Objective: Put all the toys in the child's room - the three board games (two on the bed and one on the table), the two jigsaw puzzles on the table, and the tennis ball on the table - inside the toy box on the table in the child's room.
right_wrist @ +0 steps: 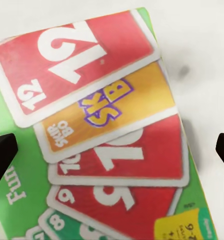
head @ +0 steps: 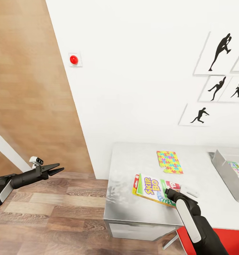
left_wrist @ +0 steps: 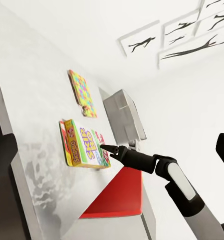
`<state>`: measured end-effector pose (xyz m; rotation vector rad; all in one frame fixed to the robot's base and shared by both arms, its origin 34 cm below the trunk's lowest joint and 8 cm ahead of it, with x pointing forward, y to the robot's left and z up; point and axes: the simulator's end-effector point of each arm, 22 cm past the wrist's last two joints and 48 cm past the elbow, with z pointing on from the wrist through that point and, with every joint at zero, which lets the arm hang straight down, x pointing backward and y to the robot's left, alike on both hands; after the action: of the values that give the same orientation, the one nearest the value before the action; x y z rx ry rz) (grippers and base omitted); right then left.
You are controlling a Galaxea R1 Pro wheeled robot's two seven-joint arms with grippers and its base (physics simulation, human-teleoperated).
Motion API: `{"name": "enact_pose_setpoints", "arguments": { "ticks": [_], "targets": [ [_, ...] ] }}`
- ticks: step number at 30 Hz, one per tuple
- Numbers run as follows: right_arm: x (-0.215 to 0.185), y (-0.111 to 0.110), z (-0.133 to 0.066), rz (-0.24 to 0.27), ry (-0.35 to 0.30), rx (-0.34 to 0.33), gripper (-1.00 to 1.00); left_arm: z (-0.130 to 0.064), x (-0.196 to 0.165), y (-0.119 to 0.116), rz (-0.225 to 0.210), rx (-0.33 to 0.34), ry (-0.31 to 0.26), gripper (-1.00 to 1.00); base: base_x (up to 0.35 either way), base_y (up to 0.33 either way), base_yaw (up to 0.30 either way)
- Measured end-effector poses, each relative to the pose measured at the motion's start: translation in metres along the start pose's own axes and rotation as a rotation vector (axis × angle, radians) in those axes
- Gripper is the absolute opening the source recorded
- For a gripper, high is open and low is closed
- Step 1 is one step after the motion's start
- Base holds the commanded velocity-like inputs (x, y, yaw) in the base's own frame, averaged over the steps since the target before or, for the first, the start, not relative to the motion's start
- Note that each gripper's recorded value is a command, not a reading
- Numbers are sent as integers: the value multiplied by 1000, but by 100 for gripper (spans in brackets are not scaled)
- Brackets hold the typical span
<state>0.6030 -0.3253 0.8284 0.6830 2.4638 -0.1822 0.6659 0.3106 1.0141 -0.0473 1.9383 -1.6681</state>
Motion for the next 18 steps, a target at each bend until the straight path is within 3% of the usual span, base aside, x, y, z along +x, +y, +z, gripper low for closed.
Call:
{"name": "enact_pose_setpoints", "arguments": {
  "ticks": [18],
  "targets": [
    [-1,3,1,-13,-2,-9,100,0,3,7,-11,-6,3,100,0,0,0]
  ]
}}
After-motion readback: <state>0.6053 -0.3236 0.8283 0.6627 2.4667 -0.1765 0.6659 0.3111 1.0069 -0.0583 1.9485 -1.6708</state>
